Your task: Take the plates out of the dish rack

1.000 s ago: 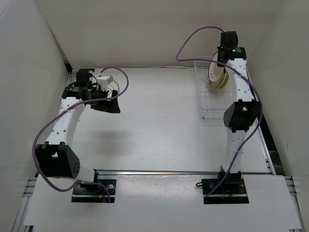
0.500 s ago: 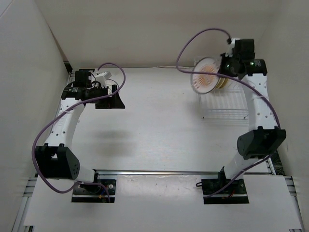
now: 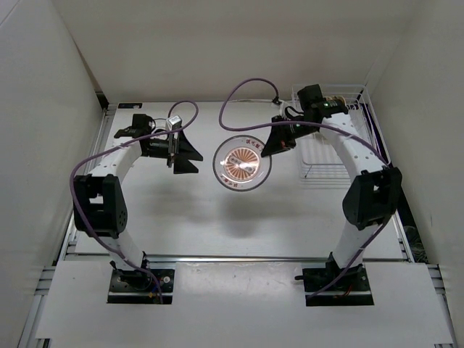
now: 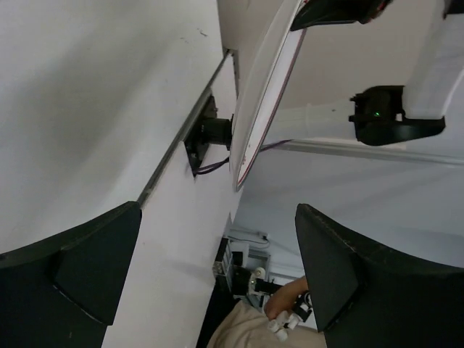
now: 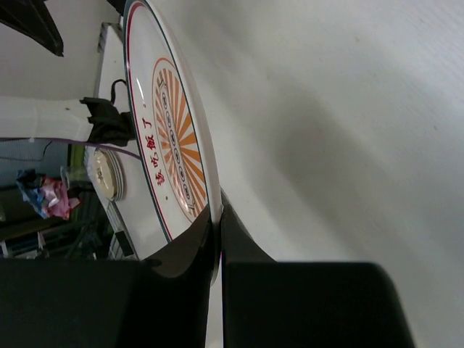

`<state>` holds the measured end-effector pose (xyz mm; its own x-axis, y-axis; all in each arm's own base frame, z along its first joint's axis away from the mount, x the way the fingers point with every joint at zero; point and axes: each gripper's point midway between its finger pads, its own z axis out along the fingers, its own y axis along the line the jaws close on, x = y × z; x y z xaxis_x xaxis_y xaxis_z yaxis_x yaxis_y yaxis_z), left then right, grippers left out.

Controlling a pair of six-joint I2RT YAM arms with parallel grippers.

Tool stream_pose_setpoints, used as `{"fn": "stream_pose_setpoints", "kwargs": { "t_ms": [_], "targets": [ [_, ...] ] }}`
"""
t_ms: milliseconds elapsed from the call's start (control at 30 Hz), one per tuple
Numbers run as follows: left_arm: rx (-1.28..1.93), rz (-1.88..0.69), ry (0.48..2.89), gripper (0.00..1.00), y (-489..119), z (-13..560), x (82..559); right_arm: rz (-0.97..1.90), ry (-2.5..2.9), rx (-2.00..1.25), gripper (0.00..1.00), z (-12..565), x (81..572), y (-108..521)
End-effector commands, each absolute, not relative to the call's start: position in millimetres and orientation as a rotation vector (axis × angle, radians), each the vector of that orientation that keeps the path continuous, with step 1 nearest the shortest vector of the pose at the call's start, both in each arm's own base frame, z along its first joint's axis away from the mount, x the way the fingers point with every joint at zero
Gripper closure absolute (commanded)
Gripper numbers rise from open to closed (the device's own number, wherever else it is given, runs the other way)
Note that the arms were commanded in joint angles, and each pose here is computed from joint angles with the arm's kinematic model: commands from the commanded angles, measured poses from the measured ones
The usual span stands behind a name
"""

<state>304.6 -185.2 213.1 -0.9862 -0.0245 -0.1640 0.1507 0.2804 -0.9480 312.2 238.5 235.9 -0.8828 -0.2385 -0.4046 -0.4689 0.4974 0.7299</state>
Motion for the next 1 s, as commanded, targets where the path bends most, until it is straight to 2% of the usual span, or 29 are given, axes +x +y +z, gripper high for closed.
{"fn": "stream_pose_setpoints", "kwargs": {
  "t_ms": [0, 133, 233, 367, 400, 467, 667, 700, 733, 767, 833, 900, 967],
  "targets": [
    [0.217, -1.979, 2.238, 0.03, -189, 246, 300, 1.518, 2.331, -0.755, 1.0, 266, 309, 270],
    [0.22, -1.99, 2.231, 0.03, -190, 246, 307, 1.561, 2.342, -0.814, 1.0, 255, 310, 293],
    [0.202, -1.97, 2.255, 0.1, -190, 239, 310, 1.606, 2.341, -0.829, 1.0, 252, 312, 307],
    [0.175, -1.917, 2.297, 0.57, -189, 228, 315, 1.647, 2.331, -0.85, 1.0, 251, 316, 321],
    [0.171, -1.904, 2.305, 0.75, -189, 227, 316, 1.659, 2.325, -0.852, 1.0, 250, 318, 323],
    [0.168, -1.89, 2.313, 0.9, -188, 225, 316, 1.663, 2.334, -0.842, 1.0, 249, 320, 324],
    [0.16, -1.866, 2.327, 0.9, -188, 222, 318, 1.659, 2.322, -0.848, 0.98, 251, 324, 326],
    [0.159, -1.825, 2.34, 0.9, -187, 221, 319, 1.587, 2.34, -0.84, 0.85, 247, 330, 324],
    [0.161, -1.8, 2.344, 0.9, -186, 221, 319, 1.526, 2.379, -0.821, 0.63, 240, 334, 321],
    [0.156, -1.782, 2.353, 0.9, -186, 219, 320, 1.462, 2.406, -0.814, 0.35, 233, 337, 318],
    [0.143, -1.696, 2.385, 0.9, -183, 213, 324, 1.307, 2.423, -0.788, 0.28, 230, 350, 306],
    [0.12, -1.585, 2.414, 0.9, -179, 211, 330, 1.033, 2.467, -0.679, 0.27, 219, 380, 280],
    [0.06, -1.387, 2.475, 0.9, -168, 197, 343, 0.884, 2.476, -0.61, 0.27, 219, 393, 256]
  ]
}}
